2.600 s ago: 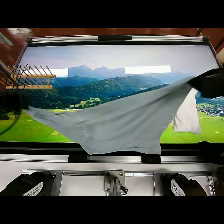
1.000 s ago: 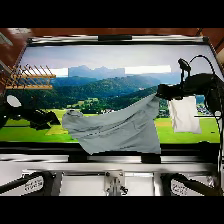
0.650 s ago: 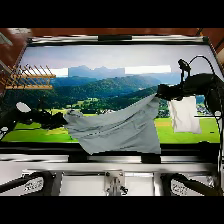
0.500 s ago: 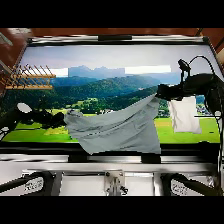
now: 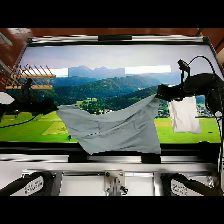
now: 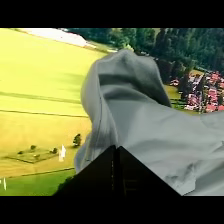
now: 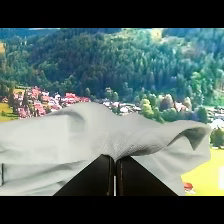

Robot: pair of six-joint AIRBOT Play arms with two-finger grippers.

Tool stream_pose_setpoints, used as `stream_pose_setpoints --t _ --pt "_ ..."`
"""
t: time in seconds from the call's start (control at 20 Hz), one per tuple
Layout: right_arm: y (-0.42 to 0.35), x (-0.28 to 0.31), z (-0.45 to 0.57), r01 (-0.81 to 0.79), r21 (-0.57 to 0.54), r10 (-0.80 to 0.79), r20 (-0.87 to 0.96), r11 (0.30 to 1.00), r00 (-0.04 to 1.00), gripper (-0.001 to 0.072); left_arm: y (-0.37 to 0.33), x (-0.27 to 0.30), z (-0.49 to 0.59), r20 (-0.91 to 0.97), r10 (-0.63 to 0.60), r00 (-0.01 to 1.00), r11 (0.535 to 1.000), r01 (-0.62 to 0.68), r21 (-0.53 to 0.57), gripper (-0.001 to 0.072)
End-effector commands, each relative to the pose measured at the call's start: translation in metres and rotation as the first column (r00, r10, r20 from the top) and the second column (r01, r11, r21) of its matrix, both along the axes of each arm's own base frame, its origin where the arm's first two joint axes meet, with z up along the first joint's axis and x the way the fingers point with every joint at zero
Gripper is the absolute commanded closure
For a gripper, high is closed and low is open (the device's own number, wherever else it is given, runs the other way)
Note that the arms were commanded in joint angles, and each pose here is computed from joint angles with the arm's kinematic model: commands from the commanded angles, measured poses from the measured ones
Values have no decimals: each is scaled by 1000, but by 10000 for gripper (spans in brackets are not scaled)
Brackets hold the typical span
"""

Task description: Fold the shirts.

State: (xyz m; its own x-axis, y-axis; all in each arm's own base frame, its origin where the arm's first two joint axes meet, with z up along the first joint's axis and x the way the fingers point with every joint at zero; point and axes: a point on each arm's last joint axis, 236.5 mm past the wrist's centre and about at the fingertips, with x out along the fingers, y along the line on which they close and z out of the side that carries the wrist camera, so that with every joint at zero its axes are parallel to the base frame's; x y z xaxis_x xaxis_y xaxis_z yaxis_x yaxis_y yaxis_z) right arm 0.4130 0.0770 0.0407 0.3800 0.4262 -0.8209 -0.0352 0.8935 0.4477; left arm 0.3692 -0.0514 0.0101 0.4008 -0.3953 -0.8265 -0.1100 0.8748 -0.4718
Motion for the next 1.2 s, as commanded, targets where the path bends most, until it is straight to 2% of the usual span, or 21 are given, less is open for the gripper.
stream_pose_setpoints --t 0.0,0.15,0.25,0.35,0.45,0.55,0.65,0.8,0.9,1.0,1.15 --pt "4 0 10 -18 13 17 23 1000 1000 652 3 10 37 85 -9 996 1000 8 18 679" --pt "4 15 84 -81 -54 92 260 995 961 653 7 30 115 294 -29 955 998 10 66 681" --pt "-3 26 180 -37 -110 88 502 993 860 653 9 38 205 495 -33 868 995 -18 98 681" --pt "-11 16 300 52 -112 50 750 992 660 653 10 26 325 723 -38 690 990 -72 120 681" --pt "-18 -24 414 136 -66 6 918 989 397 653 9 -18 452 906 -37 422 984 -143 107 680" --pt "-22 -81 493 177 -12 -19 984 984 175 653 10 -81 549 986 -17 169 977 -207 53 680" --pt "-19 -133 529 178 7 -19 998 984 65 653 6 -136 596 999 7 39 976 -216 2 680" --pt "-10 -189 539 171 -23 19 999 985 27 653 -3 -196 622 997 -14 -73 975 -221 -3 680" --pt "-11 -211 543 181 -12 10 1000 983 11 653 3 -220 627 993 -42 -110 960 -280 9 680" --pt "-19 -218 541 214 -4 -1 1000 977 23 653 15 -230 628 991 -60 -120 937 -349 15 680" --pt "-30 -203 522 260 -25 -4 994 965 110 653 26 -225 622 993 -85 -86 913 -407 43 680"
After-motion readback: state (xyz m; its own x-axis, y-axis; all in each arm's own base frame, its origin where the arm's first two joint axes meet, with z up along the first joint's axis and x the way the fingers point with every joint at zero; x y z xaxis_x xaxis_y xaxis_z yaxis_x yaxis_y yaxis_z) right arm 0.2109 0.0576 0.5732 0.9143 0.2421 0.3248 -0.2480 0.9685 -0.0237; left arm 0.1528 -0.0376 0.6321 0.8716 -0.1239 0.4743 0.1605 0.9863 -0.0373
